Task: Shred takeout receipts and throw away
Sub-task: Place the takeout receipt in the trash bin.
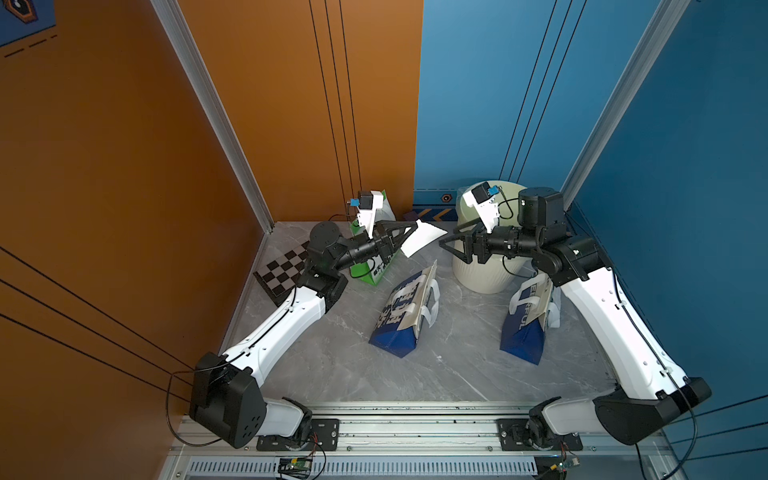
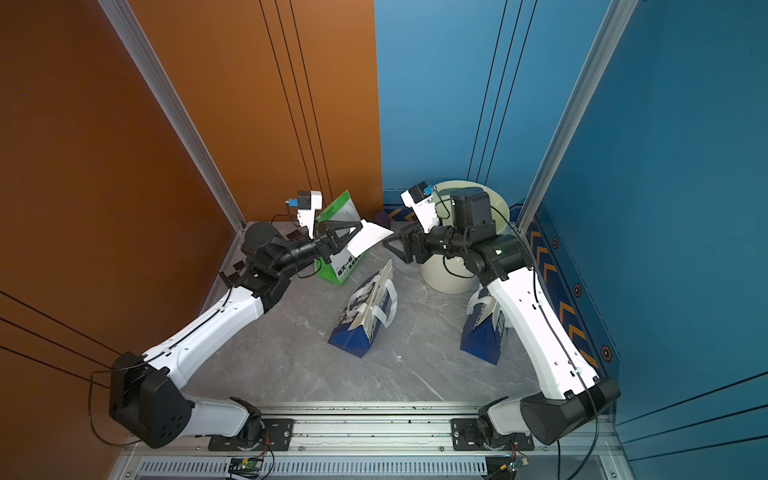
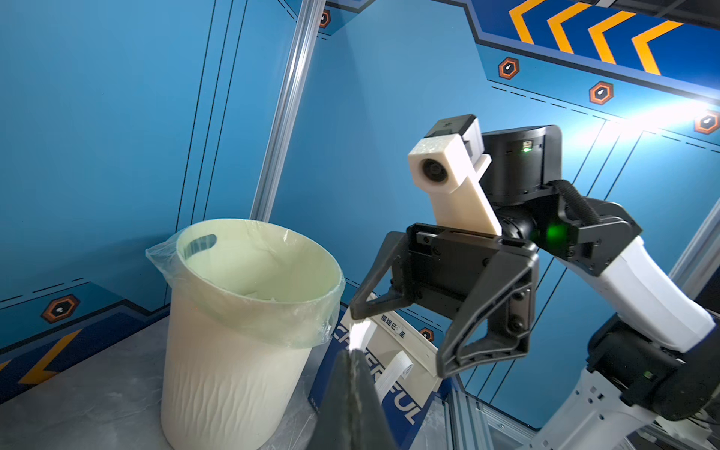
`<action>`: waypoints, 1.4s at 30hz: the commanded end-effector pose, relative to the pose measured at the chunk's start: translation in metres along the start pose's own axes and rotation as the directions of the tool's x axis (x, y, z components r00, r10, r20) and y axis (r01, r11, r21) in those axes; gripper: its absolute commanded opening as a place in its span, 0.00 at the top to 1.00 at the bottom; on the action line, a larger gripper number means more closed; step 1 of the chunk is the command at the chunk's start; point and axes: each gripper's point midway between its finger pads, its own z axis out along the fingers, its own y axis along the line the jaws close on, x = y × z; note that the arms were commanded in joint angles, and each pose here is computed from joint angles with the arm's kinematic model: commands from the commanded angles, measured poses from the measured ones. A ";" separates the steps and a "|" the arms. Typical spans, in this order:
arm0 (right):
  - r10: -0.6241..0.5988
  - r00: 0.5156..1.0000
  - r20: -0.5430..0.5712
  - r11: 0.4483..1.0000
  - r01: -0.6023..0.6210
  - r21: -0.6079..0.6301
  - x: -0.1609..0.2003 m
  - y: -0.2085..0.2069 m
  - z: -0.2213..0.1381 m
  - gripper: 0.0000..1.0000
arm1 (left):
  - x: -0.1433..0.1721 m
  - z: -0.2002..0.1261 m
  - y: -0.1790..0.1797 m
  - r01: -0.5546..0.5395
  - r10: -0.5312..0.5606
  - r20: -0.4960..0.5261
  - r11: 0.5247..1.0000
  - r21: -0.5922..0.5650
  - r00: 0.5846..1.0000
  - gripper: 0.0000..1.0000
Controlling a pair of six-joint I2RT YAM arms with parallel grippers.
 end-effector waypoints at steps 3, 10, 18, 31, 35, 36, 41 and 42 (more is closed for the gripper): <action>-0.039 0.999 -0.016 0.995 0.038 -0.095 0.002 0.020 0.011 0.40 | -0.009 0.003 -0.028 -0.023 0.023 -0.002 0.994 0.107 1.000 1.00; -0.051 0.999 -0.006 0.989 0.050 -0.142 -0.005 0.034 0.016 0.92 | -0.007 0.005 -0.027 -0.019 0.020 -0.007 0.994 0.109 1.000 1.00; -0.005 0.999 0.048 0.996 0.001 0.086 -0.016 -0.008 0.006 1.00 | -0.020 -0.013 0.015 -0.019 0.025 0.081 0.996 -0.084 0.996 0.61; 0.124 0.972 0.201 0.579 -0.235 0.781 0.000 -0.196 -0.098 1.00 | -0.021 -0.094 0.088 -0.073 0.141 0.095 0.856 -0.512 0.985 0.36; 0.182 0.959 0.217 0.520 -0.281 0.807 0.011 -0.230 -0.101 1.00 | -0.012 -0.119 0.105 -0.094 0.157 0.043 0.767 -0.634 0.987 0.36; 0.191 0.956 0.221 0.520 -0.289 0.803 0.011 -0.233 -0.100 1.00 | -0.011 -0.125 0.108 -0.096 0.160 0.039 0.747 -0.658 0.986 0.36; 0.239 0.952 0.190 0.506 -0.289 0.812 0.021 -0.255 -0.085 1.00 | -0.009 -0.157 0.122 -0.086 0.163 0.027 0.646 -0.759 0.986 0.36; 0.254 0.951 0.177 0.498 -0.285 0.819 0.027 -0.260 -0.082 1.00 | -0.009 -0.162 0.124 -0.083 0.160 0.024 0.626 -0.775 0.987 0.36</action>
